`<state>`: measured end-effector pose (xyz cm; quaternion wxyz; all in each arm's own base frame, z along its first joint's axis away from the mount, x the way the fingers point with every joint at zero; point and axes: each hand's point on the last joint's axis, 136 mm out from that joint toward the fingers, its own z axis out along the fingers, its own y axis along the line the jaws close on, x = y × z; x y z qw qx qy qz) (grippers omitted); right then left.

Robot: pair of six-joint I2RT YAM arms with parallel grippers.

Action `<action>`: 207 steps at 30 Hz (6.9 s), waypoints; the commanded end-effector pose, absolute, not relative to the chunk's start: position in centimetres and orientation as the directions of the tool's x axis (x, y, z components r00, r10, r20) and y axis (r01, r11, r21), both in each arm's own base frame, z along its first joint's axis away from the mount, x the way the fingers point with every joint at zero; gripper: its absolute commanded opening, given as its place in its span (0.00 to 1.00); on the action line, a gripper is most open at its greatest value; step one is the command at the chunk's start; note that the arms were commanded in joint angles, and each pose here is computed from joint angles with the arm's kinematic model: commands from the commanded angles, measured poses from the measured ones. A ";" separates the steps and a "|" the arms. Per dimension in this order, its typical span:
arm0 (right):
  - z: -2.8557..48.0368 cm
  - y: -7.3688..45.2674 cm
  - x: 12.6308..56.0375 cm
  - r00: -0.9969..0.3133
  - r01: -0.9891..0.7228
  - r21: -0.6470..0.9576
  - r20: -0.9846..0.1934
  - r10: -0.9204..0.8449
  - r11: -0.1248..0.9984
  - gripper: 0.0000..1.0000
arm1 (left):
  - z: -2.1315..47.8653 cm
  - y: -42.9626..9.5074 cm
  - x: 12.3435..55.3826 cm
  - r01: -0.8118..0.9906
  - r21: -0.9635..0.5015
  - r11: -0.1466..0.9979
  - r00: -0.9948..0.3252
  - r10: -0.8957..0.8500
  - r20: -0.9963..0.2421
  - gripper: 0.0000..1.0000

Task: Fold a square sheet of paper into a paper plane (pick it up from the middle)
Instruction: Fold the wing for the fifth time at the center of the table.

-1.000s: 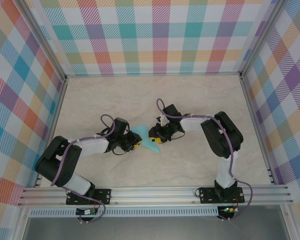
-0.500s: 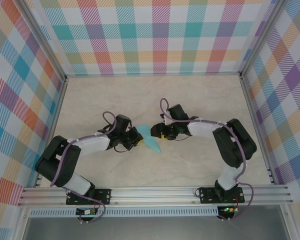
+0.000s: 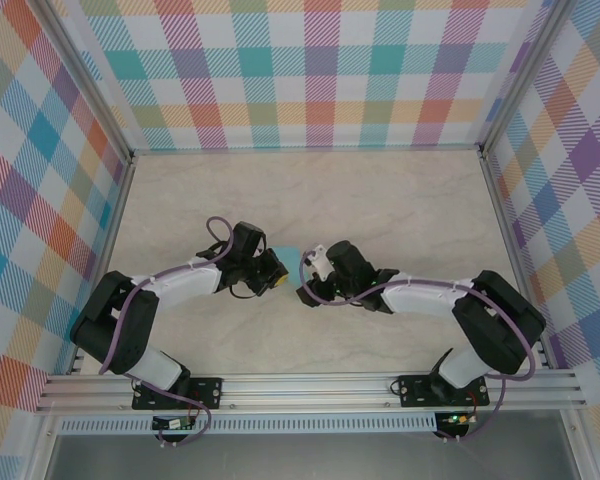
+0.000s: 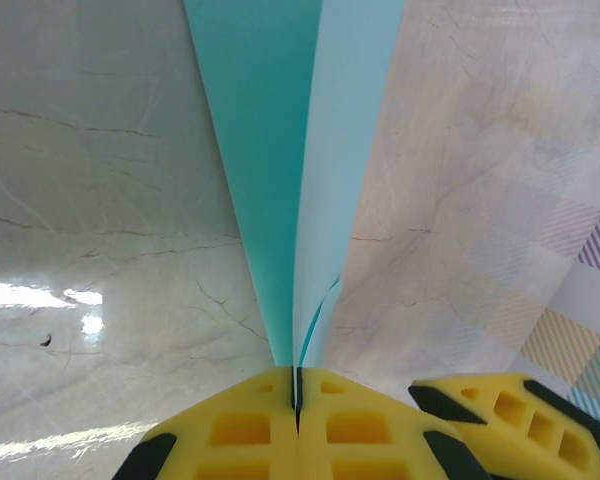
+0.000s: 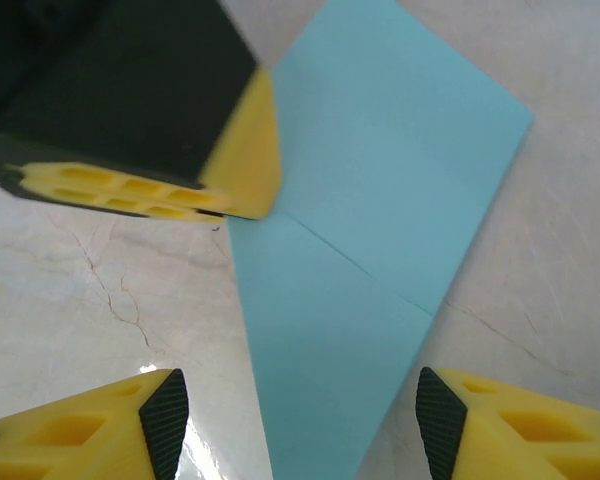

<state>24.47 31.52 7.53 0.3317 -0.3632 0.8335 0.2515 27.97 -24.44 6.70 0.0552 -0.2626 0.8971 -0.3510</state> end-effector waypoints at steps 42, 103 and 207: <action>5.8 35.5 26.7 -0.221 -0.841 -0.130 -0.804 -0.552 0.526 0.42 | 6.9 -24.8 27.8 -0.477 -0.620 0.624 -0.841 -0.529 0.114 0.01; 3.9 34.7 26.6 -0.892 -0.437 0.714 -0.423 -0.160 0.548 0.16 | 6.7 -24.2 28.5 -0.283 -0.787 0.549 -0.874 -0.485 -0.024 0.19; 3.1 35.8 23.8 -0.883 -0.457 0.725 -0.303 -0.358 0.516 0.09 | 5.5 -22.0 26.7 -0.253 -0.744 0.619 -0.869 -0.483 -0.106 0.05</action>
